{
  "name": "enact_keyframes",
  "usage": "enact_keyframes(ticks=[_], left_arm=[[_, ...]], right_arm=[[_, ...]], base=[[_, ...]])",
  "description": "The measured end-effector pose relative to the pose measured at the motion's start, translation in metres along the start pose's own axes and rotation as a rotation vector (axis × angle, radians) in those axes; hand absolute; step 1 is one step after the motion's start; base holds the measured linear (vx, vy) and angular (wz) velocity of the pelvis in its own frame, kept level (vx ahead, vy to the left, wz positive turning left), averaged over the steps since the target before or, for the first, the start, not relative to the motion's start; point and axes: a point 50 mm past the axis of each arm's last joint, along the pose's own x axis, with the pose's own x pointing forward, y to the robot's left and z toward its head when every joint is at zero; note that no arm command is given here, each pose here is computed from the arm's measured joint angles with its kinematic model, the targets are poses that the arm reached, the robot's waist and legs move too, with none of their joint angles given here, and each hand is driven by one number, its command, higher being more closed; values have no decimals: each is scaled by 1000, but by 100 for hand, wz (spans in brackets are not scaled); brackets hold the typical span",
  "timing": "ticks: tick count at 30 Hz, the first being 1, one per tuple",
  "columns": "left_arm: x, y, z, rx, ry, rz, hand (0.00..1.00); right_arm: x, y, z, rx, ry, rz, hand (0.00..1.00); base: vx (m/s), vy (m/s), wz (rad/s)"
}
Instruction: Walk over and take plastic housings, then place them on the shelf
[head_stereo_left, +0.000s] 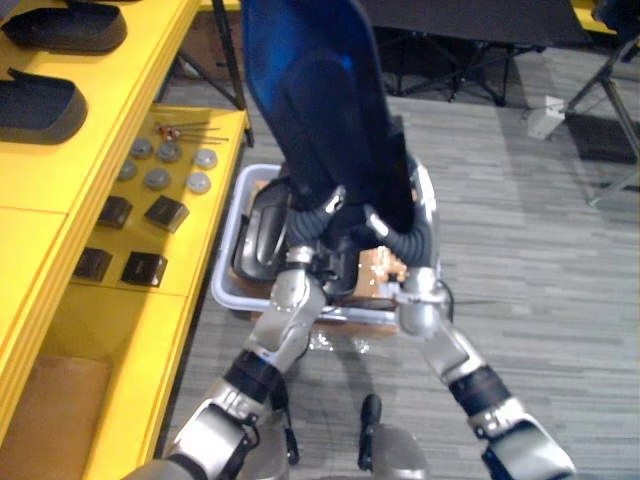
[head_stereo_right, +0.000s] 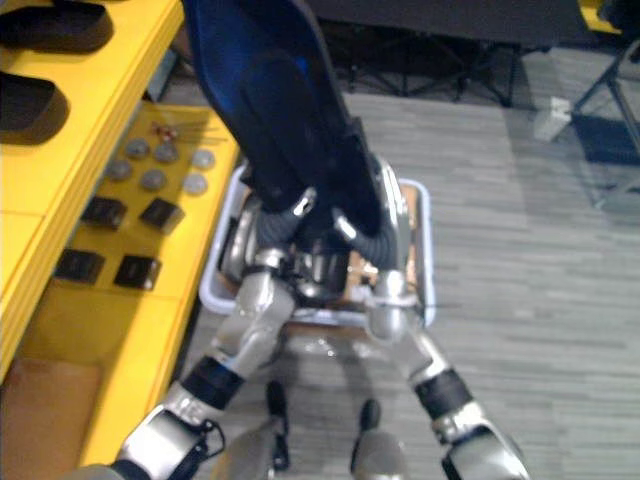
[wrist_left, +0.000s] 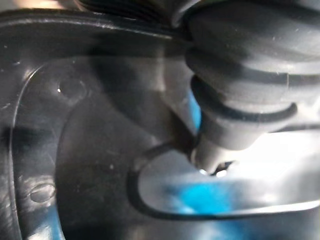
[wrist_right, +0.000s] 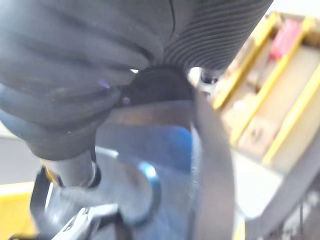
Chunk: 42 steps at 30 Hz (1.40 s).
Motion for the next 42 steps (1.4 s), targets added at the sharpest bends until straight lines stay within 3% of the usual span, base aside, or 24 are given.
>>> enact_keyframes(ticks=[4,8,13,17,21,28,32,38,42], left_arm=[[-18,22,12,204,-139,138,100],[-36,46,0,425,-124,267,100],[-55,82,-8,578,-95,422,100],[-67,118,1,599,-122,581,100],[-81,134,15,551,-181,631,100],[-117,158,65,622,-346,734,100],[-152,170,104,753,-429,811,100],[-185,188,119,872,-383,907,100],[-183,186,116,837,-341,834,100]], right_arm=[[-12,-36,15,175,0,-106,0],[-18,-71,30,302,-39,-210,0],[-38,-121,18,293,27,-394,0],[-66,-158,0,201,147,-541,0],[-103,-178,-24,155,357,-562,0],[-105,-156,-34,283,442,-343,0],[-74,-91,-42,471,451,-191,0],[-20,-10,-40,458,423,22,0],[-11,-4,-37,449,415,31,0]], base=[[-17,18,-5],[-12,11,-16],[0,7,-19],[9,10,-26],[40,8,-12],[14,11,28],[2,29,91],[26,26,95],[59,31,54]])
